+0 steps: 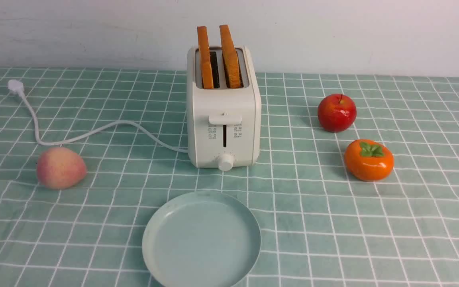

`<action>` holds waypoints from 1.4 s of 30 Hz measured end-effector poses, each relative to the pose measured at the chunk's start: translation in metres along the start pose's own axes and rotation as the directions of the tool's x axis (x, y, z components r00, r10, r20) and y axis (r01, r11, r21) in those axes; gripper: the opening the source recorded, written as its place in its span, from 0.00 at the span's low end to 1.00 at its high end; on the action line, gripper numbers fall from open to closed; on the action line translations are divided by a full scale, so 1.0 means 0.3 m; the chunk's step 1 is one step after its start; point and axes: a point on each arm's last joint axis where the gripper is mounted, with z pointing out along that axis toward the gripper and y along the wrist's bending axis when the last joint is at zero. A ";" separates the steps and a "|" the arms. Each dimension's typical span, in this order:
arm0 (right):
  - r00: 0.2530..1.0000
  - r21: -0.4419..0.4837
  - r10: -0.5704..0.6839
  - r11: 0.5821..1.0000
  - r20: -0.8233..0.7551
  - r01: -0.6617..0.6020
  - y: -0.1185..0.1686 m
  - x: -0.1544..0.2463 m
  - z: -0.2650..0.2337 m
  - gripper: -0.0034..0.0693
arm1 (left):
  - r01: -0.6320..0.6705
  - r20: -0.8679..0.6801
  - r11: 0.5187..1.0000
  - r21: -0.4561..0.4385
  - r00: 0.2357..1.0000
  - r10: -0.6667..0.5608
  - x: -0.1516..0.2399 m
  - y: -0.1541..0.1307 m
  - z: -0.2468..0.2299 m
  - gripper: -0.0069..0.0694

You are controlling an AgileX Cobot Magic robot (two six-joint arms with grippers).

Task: Take toasted bread from bread machine on blue coffee table place on plate.
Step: 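Reach for a toast slice standing in the toaster with the left gripper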

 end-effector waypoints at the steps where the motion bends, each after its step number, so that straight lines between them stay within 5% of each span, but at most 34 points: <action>1: 1.000 0.000 0.000 1.000 0.000 0.000 0.000 0.000 0.000 0.38 | 0.000 0.000 1.000 0.000 1.000 0.000 0.000 0.000 0.000 0.40; 21: 1.000 0.000 0.000 1.000 0.000 0.000 0.000 0.000 0.000 0.38 | -0.025 0.035 1.000 0.001 0.999 0.025 -0.011 0.000 0.000 0.40; 29: 1.000 0.003 -0.007 1.000 0.000 0.007 -0.001 0.000 0.000 0.38 | 0.230 0.288 0.947 0.223 0.913 -0.290 -0.102 -0.041 -0.021 0.40; 35: 0.999 -0.010 0.033 0.999 0.012 -0.033 0.003 -0.004 0.000 0.38 | 0.204 0.510 0.893 0.401 0.760 -0.403 -0.187 -0.061 -0.073 0.37; 38: 0.948 -0.109 0.289 0.955 0.130 -0.276 0.020 -0.042 -0.002 0.38 | 0.164 0.600 0.813 0.558 0.598 -0.532 -0.246 -0.075 -0.134 0.22; 42: 0.800 -0.243 0.548 0.834 0.246 -0.496 0.022 -0.098 -0.016 0.38 | 0.133 0.582 0.757 0.640 0.560 -0.590 -0.344 -0.126 -0.207 0.07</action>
